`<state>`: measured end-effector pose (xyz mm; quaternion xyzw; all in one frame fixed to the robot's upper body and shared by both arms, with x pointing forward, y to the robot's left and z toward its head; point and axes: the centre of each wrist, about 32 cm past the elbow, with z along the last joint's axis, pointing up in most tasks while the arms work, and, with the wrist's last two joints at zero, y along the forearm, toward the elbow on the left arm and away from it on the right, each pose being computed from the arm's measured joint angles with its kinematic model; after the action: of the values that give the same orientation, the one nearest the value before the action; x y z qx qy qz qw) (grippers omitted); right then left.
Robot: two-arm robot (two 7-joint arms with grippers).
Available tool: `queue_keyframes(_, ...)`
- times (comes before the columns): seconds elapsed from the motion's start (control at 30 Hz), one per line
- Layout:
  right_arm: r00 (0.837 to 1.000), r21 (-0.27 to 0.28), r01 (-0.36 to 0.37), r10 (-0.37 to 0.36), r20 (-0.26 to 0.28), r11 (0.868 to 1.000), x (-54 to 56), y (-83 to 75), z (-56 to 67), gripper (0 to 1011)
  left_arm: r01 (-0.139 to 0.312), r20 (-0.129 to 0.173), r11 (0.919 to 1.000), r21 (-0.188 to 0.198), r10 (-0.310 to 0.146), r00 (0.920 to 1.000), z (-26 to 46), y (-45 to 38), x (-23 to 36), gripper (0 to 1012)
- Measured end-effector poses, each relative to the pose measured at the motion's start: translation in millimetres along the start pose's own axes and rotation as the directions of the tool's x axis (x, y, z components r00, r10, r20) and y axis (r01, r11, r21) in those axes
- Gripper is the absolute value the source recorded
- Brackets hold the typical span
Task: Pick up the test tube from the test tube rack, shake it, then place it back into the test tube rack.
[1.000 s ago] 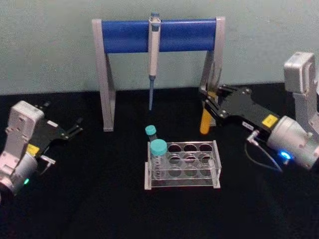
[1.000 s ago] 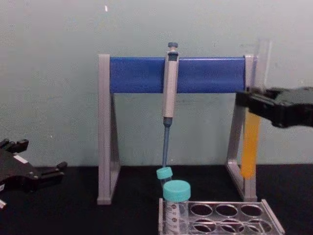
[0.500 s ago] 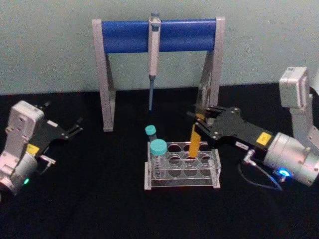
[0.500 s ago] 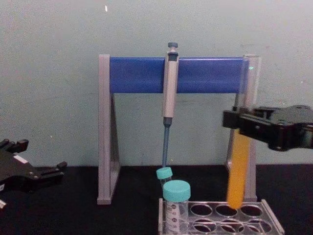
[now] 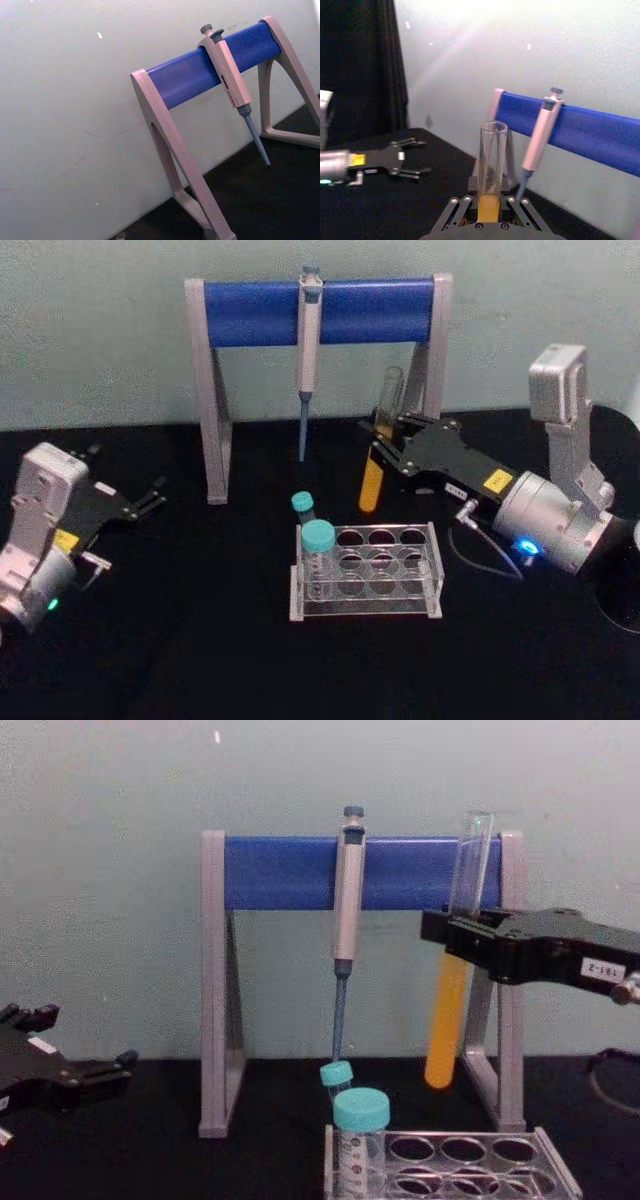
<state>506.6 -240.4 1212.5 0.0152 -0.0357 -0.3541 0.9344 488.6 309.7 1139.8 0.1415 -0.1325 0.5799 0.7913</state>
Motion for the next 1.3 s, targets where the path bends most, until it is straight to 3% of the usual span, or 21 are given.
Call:
queue_keyframes(0.5,0.999,-0.005,0.047,-0.047,0.025,0.999,7.6,-3.5,0.0,232,0.0,0.0,1.0,0.0,0.0,1.0,0.0,0.0,0.0,1002)
queue_keyframes(0.8,0.995,-0.026,0.083,-0.082,0.047,0.996,8.7,-18.6,2.9,232,0.0,0.0,1.0,0.0,0.0,1.0,0.0,0.0,0.0,1001)
queue_keyframes(1.03,0.995,-0.064,0.083,-0.079,0.053,0.995,-0.6,-38.4,6.3,232,0.0,0.0,1.0,0.0,0.0,1.0,0.0,0.0,0.0,1001)
queue_keyframes(1.3,1.0,-0.08,0.013,-0.012,0.018,0.997,-16.0,-40.3,2.6,232,0.0,0.0,1.0,0.0,0.0,1.0,0.0,0.0,0.0,1001)
